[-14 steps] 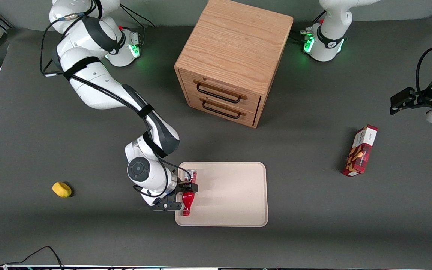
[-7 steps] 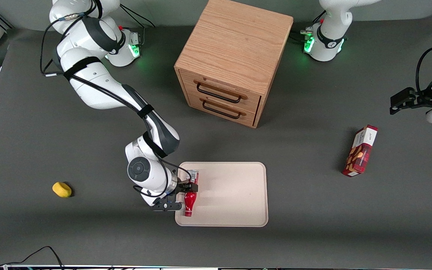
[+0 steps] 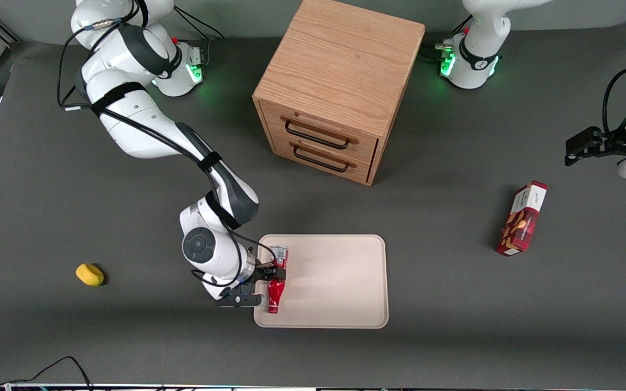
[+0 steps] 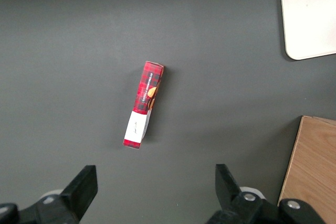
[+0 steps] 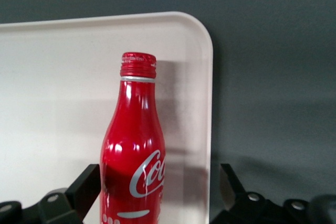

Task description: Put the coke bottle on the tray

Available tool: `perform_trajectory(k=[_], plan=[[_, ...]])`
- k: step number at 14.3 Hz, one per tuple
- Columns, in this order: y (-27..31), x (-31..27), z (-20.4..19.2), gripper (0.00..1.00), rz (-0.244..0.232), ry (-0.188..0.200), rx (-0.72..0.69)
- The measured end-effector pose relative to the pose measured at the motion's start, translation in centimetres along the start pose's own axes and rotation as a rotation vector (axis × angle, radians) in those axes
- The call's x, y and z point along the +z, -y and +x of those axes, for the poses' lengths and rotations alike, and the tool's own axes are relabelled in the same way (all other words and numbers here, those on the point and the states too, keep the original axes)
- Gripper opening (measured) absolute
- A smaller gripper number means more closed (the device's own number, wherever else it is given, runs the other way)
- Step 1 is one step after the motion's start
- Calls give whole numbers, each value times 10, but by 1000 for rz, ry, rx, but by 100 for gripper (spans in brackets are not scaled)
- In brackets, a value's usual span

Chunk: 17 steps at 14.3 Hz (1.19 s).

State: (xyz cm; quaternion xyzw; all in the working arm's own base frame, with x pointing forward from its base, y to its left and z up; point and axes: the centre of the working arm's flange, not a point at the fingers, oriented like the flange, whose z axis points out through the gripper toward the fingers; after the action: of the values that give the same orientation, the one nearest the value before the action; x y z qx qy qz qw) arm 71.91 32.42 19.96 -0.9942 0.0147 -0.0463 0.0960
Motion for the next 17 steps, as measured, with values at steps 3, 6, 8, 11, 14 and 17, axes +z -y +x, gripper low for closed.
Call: perform_trajectory(k=[3, 6, 8, 11, 14, 17], plan=[[2, -15, 7, 100, 6, -25, 0], [6, -67, 17, 100, -16, -34, -4], [0, -135, 24, 100, -60, -22, 5], [-20, -255, 18, 100, -139, -7, 34], [-47, -351, -4, 100, -226, 19, 85], [-87, -428, -36, 100, -314, 96, 141]])
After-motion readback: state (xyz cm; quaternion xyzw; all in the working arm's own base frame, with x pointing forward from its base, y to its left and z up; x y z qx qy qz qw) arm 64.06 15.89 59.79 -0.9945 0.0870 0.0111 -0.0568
